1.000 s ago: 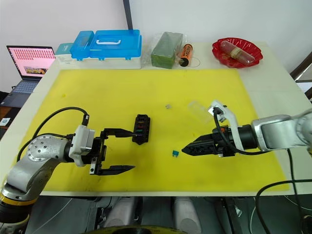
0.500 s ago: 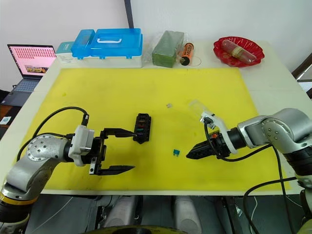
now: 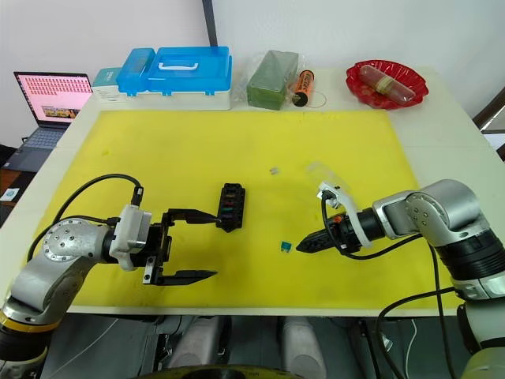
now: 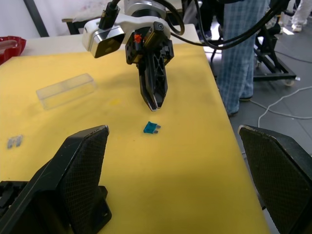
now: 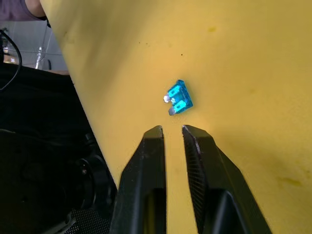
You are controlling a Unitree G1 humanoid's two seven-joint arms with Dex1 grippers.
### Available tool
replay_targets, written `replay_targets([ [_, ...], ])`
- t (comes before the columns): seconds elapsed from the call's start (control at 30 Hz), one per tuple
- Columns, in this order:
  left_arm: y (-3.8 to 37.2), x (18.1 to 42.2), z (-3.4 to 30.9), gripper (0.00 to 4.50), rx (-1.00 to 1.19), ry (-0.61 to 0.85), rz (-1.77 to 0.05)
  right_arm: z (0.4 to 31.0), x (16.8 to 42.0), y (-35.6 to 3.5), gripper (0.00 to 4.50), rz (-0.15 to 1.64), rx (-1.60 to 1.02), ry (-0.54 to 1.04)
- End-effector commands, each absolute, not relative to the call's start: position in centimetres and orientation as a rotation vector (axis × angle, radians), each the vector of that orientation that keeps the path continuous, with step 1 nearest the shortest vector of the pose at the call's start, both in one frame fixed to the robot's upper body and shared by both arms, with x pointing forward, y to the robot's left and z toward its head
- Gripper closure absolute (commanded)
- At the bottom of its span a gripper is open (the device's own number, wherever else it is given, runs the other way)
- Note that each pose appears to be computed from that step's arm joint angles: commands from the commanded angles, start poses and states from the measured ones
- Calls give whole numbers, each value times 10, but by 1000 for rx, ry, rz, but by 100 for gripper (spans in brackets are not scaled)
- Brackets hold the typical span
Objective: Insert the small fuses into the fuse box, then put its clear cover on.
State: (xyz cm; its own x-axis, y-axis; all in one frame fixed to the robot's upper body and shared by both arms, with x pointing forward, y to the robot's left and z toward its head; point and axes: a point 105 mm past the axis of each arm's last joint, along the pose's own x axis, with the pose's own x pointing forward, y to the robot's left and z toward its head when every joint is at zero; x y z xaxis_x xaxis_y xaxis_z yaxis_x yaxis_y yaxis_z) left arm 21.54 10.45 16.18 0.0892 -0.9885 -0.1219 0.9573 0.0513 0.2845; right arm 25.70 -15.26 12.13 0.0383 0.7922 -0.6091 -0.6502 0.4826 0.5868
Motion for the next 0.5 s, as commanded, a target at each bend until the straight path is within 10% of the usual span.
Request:
replay_targets([
  [0.03, 105, 213, 166, 0, 351, -139, -1487, 126, 260, -150, 372, 1123, 160, 1024],
  [0.5, 105, 215, 167, 0, 352, -143, -1484, 114, 269, -146, 372, 1078, 213, 1049],
])
